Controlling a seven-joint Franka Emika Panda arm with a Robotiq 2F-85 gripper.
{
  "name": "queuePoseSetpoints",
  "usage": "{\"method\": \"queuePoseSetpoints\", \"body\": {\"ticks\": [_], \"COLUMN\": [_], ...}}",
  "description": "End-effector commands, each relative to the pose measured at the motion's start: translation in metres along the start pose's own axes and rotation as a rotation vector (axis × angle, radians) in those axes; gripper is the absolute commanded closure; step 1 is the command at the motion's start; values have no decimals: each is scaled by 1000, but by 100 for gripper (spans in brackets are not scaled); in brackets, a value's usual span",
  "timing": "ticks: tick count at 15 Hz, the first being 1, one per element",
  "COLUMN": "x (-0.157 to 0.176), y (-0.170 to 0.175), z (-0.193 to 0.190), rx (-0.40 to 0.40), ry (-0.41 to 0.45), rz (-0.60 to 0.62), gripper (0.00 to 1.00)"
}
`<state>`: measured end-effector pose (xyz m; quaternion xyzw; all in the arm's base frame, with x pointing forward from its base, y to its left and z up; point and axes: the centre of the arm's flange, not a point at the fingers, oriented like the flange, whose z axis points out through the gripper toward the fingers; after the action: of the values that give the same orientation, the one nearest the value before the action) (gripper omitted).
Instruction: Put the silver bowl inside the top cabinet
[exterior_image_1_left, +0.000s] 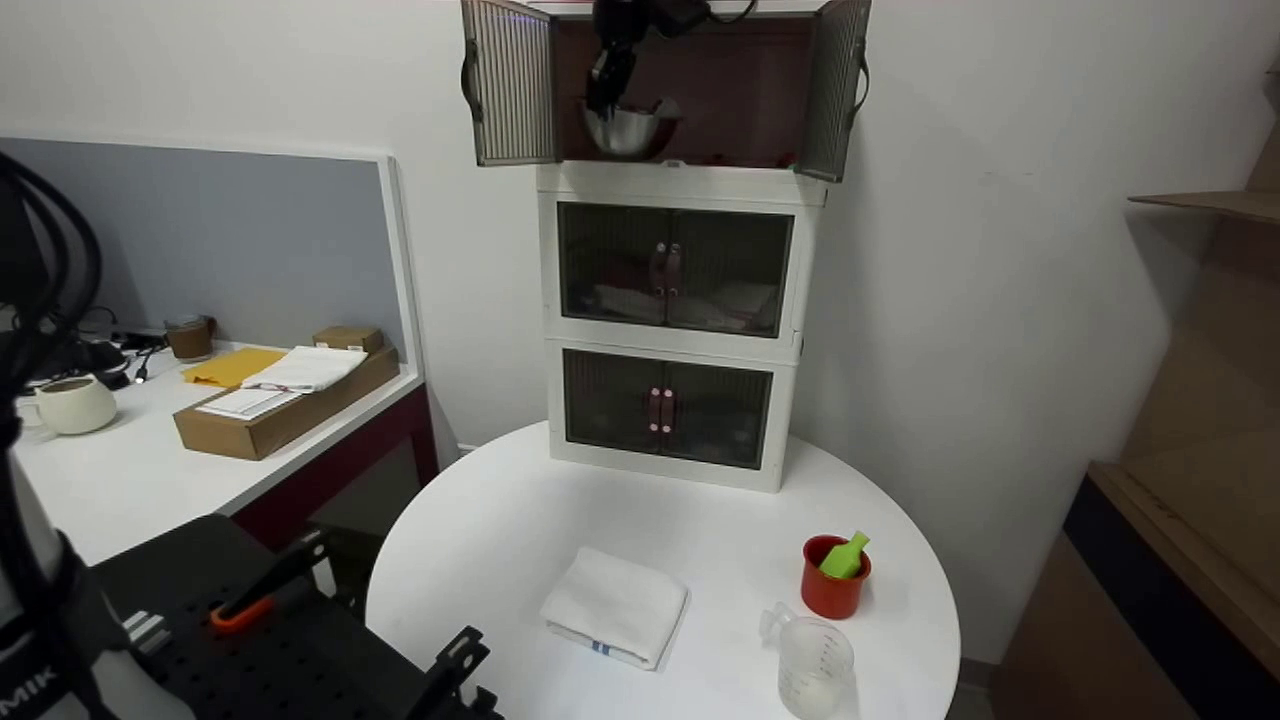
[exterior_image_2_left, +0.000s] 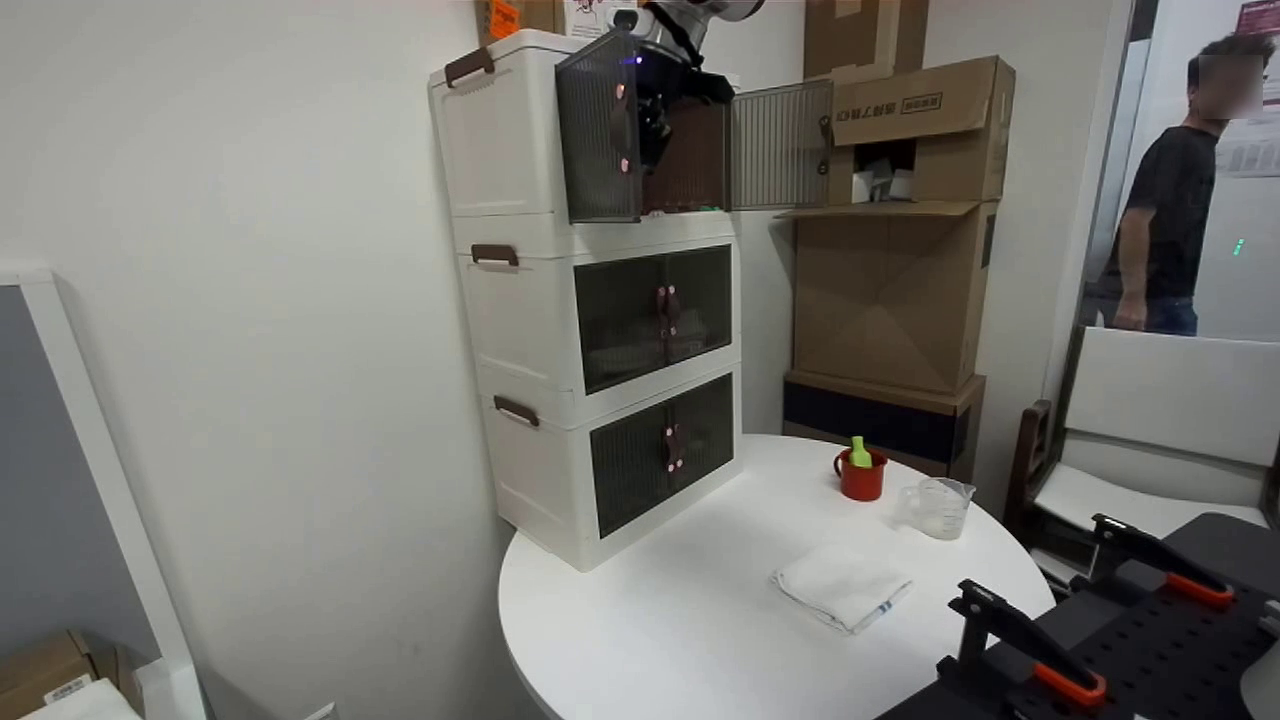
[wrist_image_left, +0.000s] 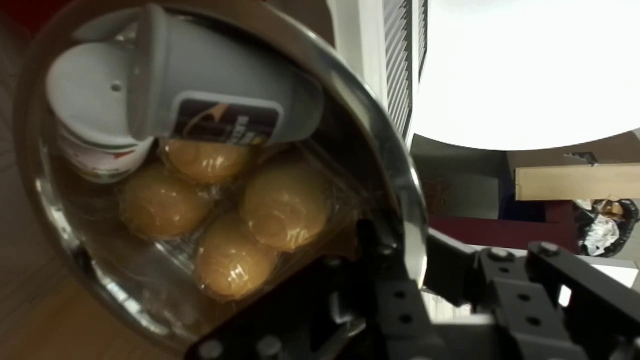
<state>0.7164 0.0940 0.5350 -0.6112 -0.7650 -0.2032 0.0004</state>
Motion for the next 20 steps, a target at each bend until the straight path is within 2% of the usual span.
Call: {"method": "queuePoseSetpoints", "body": {"ticks": [1,7,10,11,12,13,16,20], "x": [-3,-9,-15,-17,-20,-22,-32,-63], "y": [32,29,27,28,28,29,27,8], "z": [9,8,9,10,11,10,-6,-30], "rx": [-30,-46,-84,-106,-123,-167,-251,-344], "ry": [14,28,53,74,94,128,220,301], "rz": [-66,-59,-45,-32,-12,42,194,384], "gripper": [62,16,0,0,5,0,0,0]}}
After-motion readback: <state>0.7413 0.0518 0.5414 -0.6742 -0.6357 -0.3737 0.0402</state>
